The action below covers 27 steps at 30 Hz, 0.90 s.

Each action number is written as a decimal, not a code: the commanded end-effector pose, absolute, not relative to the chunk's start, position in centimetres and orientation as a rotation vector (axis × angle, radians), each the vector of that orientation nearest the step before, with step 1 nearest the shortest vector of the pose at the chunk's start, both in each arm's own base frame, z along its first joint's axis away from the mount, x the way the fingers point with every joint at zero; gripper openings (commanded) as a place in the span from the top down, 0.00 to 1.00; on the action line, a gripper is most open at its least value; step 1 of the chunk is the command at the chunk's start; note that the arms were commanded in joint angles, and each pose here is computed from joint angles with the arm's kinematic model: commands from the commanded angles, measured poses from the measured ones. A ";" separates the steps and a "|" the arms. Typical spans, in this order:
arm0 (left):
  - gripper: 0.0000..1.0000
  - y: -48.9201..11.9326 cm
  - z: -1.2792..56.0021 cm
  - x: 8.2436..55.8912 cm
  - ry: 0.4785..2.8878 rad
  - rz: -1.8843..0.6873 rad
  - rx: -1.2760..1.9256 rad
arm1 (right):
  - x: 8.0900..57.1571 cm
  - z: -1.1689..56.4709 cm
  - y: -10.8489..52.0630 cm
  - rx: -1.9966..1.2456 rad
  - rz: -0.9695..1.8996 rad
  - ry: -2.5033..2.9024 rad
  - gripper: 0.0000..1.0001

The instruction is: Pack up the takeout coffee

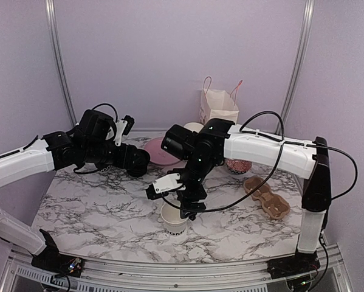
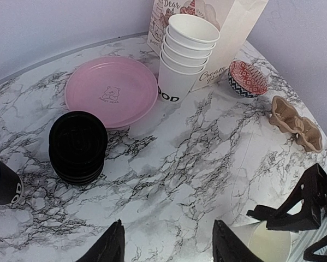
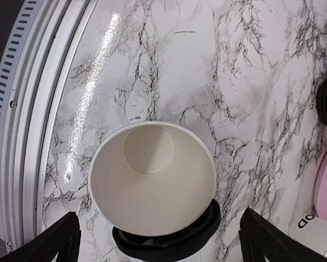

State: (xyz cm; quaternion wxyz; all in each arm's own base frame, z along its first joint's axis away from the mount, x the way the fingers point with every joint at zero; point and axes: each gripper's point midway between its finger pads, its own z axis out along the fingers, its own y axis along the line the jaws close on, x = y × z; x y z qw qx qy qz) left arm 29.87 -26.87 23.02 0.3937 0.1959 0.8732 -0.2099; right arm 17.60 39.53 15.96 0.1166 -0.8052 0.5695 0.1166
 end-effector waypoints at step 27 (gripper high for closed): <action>0.45 -28.4 21.0 26.1 2.223 -0.642 0.680 | 24.5 7.5 25.7 -1.955 0.252 1.776 0.46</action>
